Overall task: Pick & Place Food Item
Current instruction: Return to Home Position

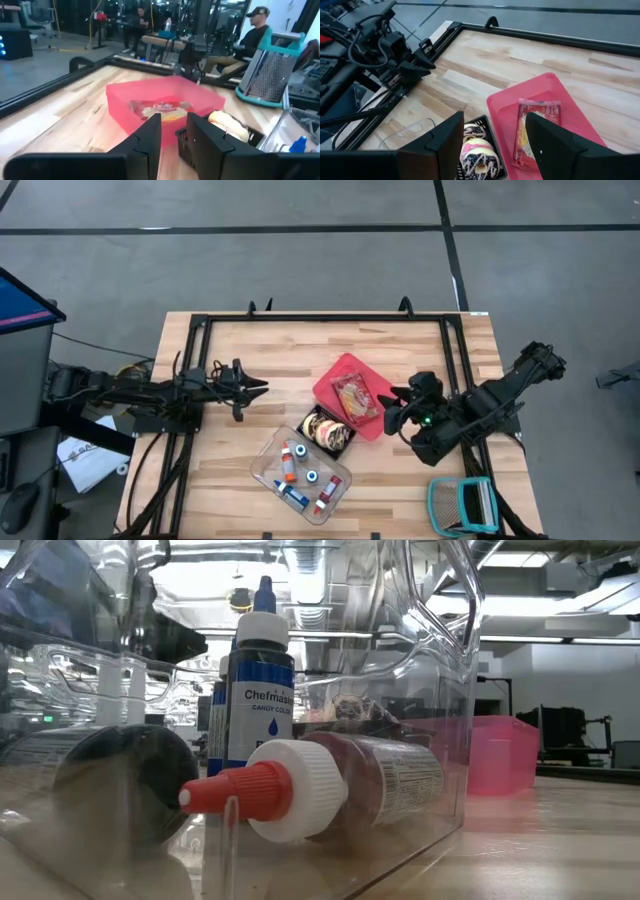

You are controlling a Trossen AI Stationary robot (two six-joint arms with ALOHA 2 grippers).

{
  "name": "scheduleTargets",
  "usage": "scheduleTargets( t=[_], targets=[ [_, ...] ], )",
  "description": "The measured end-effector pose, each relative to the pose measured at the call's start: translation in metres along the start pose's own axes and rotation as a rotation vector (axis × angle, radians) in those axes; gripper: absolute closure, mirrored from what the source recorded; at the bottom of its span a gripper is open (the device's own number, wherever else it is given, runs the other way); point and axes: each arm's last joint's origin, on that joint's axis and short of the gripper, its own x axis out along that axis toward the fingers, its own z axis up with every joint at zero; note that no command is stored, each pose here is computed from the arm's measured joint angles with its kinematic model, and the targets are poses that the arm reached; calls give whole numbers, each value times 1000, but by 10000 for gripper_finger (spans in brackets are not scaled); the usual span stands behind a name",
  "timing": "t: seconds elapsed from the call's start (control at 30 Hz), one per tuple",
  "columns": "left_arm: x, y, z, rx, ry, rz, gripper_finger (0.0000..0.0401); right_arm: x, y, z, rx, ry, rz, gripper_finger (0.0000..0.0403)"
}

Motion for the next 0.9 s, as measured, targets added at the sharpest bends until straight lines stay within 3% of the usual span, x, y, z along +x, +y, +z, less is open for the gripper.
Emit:
scheduleTargets(
  t=[0.5, 0.73, 0.9],
  targets=[
    [-16, 3, -7, 24, 133, -68, 337, -2, -2, -1, -9, -34, -8, 198],
    [-23, 2, 0, 21, 69, -112, 344, -5, -4, -2, -10, -54, -16, 198],
    [-29, 3, -6, 18, 124, -104, 351, -5, -4, -2, -17, -61, -17, 198]
  ],
)
